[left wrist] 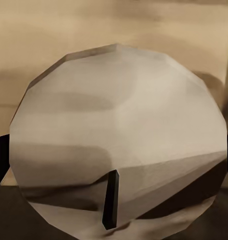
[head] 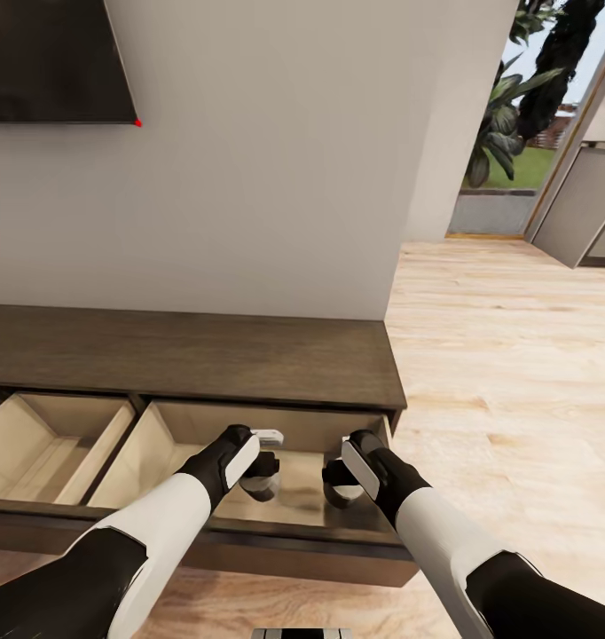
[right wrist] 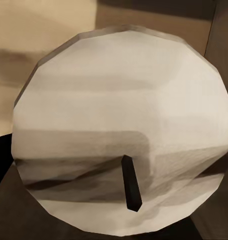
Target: Place each of the two pumpkins and all three candles from the living room inside a cabinet in the living room (use any cabinet), then make sure every cabinet is closed, and position the cauldron so it is next to a table in the living room.
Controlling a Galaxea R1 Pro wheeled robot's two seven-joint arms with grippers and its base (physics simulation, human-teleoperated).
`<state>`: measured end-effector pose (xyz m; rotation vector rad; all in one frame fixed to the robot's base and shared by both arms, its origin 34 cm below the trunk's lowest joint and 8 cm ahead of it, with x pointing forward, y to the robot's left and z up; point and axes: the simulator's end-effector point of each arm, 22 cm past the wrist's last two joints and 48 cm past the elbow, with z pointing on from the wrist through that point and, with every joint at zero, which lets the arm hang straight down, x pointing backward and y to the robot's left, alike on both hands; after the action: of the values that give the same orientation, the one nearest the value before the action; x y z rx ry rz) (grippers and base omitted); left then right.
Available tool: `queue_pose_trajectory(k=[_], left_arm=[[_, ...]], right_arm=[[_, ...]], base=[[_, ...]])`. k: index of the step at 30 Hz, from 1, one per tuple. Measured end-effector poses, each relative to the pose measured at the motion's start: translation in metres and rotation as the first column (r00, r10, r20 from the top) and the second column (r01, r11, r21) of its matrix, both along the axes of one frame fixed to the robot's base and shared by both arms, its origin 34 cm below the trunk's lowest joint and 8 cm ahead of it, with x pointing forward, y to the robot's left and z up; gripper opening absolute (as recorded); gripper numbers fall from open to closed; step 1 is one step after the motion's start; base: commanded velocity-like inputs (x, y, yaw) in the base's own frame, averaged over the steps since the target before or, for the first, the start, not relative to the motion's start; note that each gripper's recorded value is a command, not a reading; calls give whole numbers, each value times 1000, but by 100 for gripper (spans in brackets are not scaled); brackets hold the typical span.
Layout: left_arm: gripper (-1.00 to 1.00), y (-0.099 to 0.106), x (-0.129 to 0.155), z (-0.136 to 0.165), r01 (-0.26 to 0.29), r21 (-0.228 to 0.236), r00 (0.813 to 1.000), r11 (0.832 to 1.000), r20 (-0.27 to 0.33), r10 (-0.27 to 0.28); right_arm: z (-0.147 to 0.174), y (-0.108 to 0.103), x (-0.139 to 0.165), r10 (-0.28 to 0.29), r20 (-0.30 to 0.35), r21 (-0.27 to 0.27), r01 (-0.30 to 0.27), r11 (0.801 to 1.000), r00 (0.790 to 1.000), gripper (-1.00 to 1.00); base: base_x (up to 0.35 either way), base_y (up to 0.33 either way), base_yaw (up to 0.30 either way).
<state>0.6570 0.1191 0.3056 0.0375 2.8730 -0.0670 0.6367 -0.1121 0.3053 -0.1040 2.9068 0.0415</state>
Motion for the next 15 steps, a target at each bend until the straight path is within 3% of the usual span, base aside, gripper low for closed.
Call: queue_pose_trajectory(k=[15], left_arm=[[-100, 0, -3, -12, 1, 1, 1000, 1000, -18, -1]], right_arm=[[-12, 0, -4, 0, -21, 0, 0, 1000, 1000, -100]], base=[[6, 0, 0]])
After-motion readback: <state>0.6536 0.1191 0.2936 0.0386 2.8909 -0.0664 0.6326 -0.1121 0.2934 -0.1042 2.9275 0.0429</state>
